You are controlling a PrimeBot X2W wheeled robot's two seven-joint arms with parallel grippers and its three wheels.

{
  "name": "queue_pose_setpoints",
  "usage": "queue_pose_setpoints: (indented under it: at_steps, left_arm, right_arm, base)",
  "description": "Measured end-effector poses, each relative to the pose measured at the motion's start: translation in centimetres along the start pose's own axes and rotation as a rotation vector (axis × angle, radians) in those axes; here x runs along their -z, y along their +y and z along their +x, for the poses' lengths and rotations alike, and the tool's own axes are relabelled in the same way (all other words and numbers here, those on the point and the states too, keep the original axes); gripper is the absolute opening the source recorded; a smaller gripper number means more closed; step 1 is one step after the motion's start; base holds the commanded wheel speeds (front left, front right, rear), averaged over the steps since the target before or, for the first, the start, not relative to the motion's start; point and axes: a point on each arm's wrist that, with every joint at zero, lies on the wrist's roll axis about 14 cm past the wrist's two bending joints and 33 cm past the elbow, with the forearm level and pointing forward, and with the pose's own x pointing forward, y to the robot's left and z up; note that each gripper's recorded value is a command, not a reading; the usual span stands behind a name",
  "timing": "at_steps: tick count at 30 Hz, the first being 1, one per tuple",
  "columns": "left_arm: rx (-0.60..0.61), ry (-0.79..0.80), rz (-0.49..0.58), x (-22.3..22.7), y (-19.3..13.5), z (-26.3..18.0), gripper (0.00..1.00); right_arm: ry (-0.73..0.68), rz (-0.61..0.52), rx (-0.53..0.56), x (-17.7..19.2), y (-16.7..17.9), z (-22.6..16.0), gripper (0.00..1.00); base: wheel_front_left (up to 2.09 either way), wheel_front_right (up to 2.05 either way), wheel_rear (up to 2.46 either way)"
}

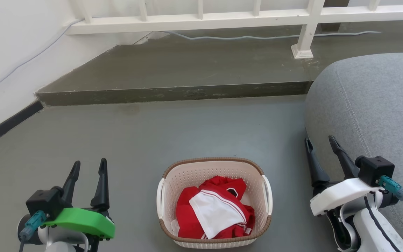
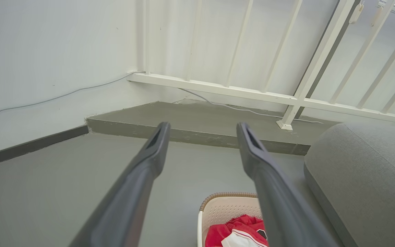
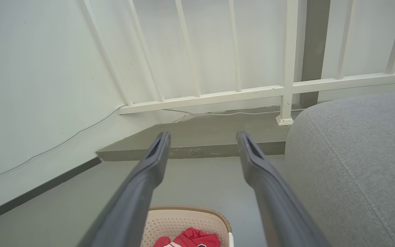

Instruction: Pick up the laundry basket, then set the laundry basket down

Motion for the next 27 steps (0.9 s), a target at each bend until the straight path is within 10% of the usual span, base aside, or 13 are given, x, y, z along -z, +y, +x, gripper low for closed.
queue_pose_setpoints:
  at_steps: [19, 20, 27]
  left_arm:
    - [-0.003, 0.008, -0.014, 0.4, 0.0, -0.5, 1.0]
    - [-0.001, 0.008, -0.016, 0.4, 0.0, -0.5, 0.0]
    - [-0.028, 0.082, -0.045, 2.9, 0.2, -1.5, 0.0]
  right_arm:
    - [-0.007, -0.004, -0.012, -0.1, 0.3, 0.0, 1.0]
    - [-0.007, -0.002, -0.011, -0.1, 0.3, -0.1, 0.0]
    - [0.088, 0.028, 0.019, 3.1, 0.1, -1.8, 0.0]
  base:
    - [0.0, 0.0, 0.0]
    - [0.0, 0.0, 0.0]
    - [0.0, 0.0, 0.0]
